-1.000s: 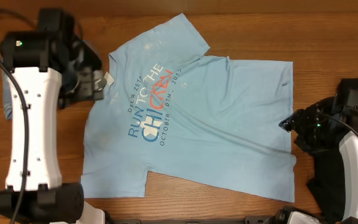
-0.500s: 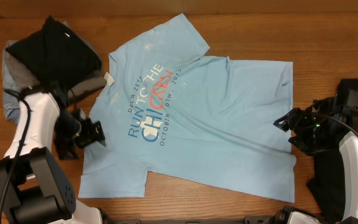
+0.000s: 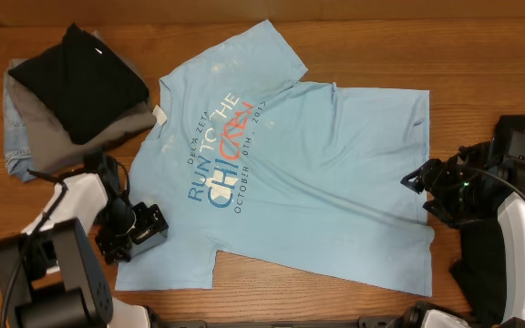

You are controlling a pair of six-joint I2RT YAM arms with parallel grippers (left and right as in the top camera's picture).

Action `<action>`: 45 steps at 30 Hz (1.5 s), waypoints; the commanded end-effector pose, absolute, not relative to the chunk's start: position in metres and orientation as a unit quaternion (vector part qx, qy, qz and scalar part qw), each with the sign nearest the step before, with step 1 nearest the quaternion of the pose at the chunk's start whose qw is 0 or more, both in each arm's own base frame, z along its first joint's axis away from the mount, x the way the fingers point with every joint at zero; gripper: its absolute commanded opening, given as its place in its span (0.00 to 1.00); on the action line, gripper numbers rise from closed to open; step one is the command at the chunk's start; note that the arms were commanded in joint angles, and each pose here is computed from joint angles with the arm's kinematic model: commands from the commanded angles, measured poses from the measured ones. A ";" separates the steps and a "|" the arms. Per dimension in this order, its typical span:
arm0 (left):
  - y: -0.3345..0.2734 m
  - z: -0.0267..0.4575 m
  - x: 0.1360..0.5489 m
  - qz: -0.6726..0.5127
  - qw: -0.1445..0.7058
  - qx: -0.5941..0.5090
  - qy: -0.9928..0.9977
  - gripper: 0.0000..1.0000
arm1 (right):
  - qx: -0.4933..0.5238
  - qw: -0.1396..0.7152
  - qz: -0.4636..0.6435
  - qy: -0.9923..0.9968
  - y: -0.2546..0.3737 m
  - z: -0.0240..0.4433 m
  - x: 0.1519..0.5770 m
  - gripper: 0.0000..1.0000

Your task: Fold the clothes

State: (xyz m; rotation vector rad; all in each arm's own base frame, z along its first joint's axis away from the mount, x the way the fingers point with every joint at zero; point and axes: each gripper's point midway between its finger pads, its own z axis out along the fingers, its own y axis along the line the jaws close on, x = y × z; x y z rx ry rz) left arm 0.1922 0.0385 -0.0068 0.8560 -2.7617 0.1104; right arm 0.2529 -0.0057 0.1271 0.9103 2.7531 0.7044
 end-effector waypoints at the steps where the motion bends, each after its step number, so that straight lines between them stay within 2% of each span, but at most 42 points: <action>1: 0.023 -0.028 0.174 0.042 0.148 0.300 -0.941 0.87 | 0.295 0.103 0.239 0.919 -0.007 0.138 0.260 0.75; 2: 0.021 -0.029 0.173 0.042 0.149 0.295 -0.943 0.81 | 0.295 0.105 0.238 0.919 -0.008 0.138 0.261 0.75; 6: 0.015 -0.029 0.173 0.036 0.151 0.278 -0.948 0.39 | 0.296 0.106 0.238 0.919 -0.008 0.138 0.262 0.75; 7: 0.014 -0.029 0.173 0.036 0.151 0.275 -0.949 0.33 | 0.296 0.106 0.238 0.919 -0.008 0.138 0.261 0.75; 8: 0.014 -0.029 0.173 0.036 0.151 0.274 -0.949 0.21 | 0.296 0.104 0.238 0.919 -0.008 0.138 0.261 0.75; 11: 0.014 -0.027 0.173 0.037 0.154 0.276 -0.948 0.05 | 0.300 0.095 0.238 0.919 -0.007 0.136 0.258 0.75; 17: 0.017 0.005 0.190 0.041 0.159 0.257 -0.952 0.04 | 0.411 0.016 0.178 0.894 -0.018 0.093 0.227 0.78; 20: 0.019 0.021 0.200 0.043 0.147 0.247 -0.957 0.04 | 0.439 -0.028 0.175 0.881 -0.011 0.074 0.209 0.71; 25: 0.024 0.046 0.226 0.048 0.090 0.241 -0.965 0.05 | 0.467 -0.096 0.186 0.859 0.008 0.046 0.174 0.71; 31: 0.024 0.050 0.226 0.048 0.085 0.239 -0.966 0.05 | 0.509 -0.148 0.163 0.832 0.017 0.024 0.141 0.66; 42: 0.024 0.050 0.226 0.048 0.085 0.235 -0.967 0.07 | 0.527 -0.195 0.136 0.816 0.027 -0.003 0.099 0.56; 45: 0.024 0.050 0.226 0.048 0.084 0.235 -0.967 0.07 | 0.526 -0.192 0.136 0.817 0.027 -0.007 0.098 0.50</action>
